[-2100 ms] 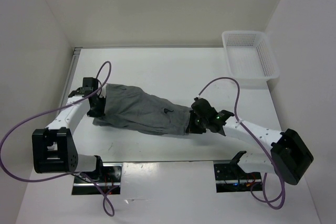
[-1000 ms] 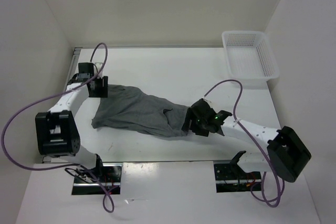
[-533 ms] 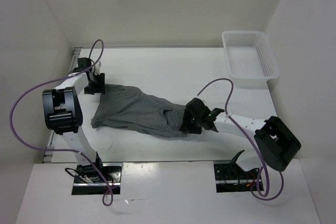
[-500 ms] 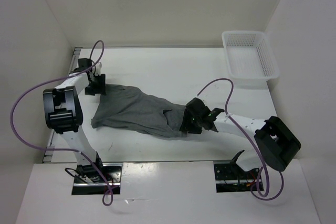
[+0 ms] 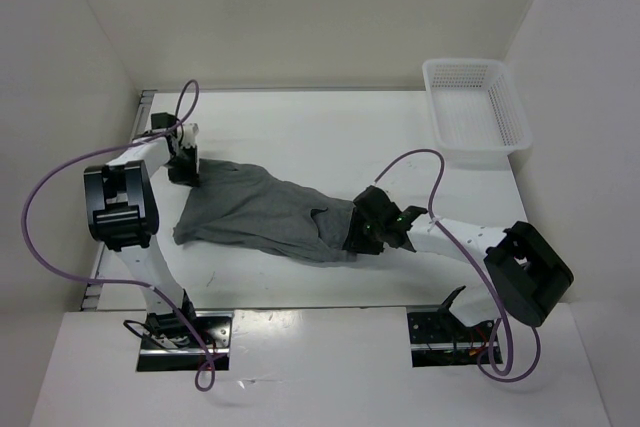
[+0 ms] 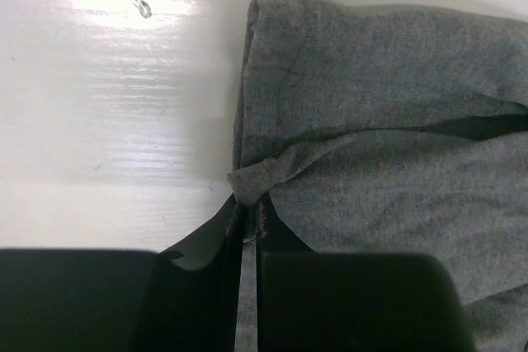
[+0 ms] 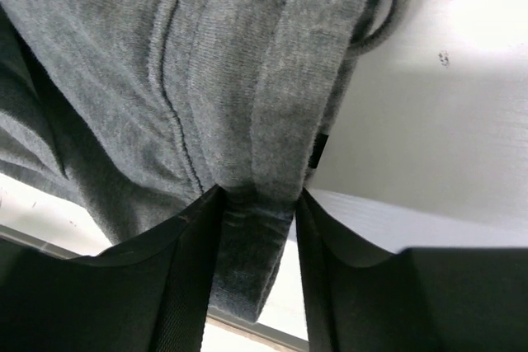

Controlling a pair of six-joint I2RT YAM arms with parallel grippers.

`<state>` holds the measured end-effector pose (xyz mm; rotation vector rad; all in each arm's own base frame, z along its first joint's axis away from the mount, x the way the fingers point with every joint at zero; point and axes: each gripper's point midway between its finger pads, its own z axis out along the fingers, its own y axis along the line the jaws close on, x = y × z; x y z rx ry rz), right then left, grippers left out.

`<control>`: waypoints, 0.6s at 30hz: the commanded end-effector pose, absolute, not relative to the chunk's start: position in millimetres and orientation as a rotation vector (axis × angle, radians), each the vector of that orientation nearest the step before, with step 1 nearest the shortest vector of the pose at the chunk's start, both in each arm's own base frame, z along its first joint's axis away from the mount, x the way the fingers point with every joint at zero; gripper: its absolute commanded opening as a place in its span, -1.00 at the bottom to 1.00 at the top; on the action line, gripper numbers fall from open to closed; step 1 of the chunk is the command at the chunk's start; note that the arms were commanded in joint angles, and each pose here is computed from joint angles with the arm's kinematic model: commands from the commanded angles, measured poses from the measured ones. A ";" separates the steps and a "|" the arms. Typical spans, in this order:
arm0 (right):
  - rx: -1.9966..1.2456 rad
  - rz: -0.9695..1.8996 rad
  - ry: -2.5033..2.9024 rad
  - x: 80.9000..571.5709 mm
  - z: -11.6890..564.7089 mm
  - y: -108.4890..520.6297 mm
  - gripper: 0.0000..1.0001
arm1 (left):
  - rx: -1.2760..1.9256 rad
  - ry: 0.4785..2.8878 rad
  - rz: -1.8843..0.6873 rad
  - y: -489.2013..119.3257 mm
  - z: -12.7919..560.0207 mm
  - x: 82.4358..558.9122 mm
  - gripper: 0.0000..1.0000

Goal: Fold and stack the shorts
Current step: Fold the shorts

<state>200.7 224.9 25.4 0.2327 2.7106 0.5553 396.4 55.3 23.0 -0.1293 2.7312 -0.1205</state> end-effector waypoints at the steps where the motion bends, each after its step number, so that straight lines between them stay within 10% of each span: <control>1: 0.219 0.539 2.698 208.5 23.6 225.6 -0.16 | -0.118 2.647 -0.105 61.2 47.6 416.8 -0.83; 7: 0.234 0.514 2.734 211.0 11.4 219.1 -0.93 | -0.103 2.522 -0.064 65.1 100.6 427.9 -0.99; 18: 0.238 0.441 2.681 234.7 20.2 192.8 -1.00 | -0.073 2.401 -0.076 67.3 132.2 465.7 -0.82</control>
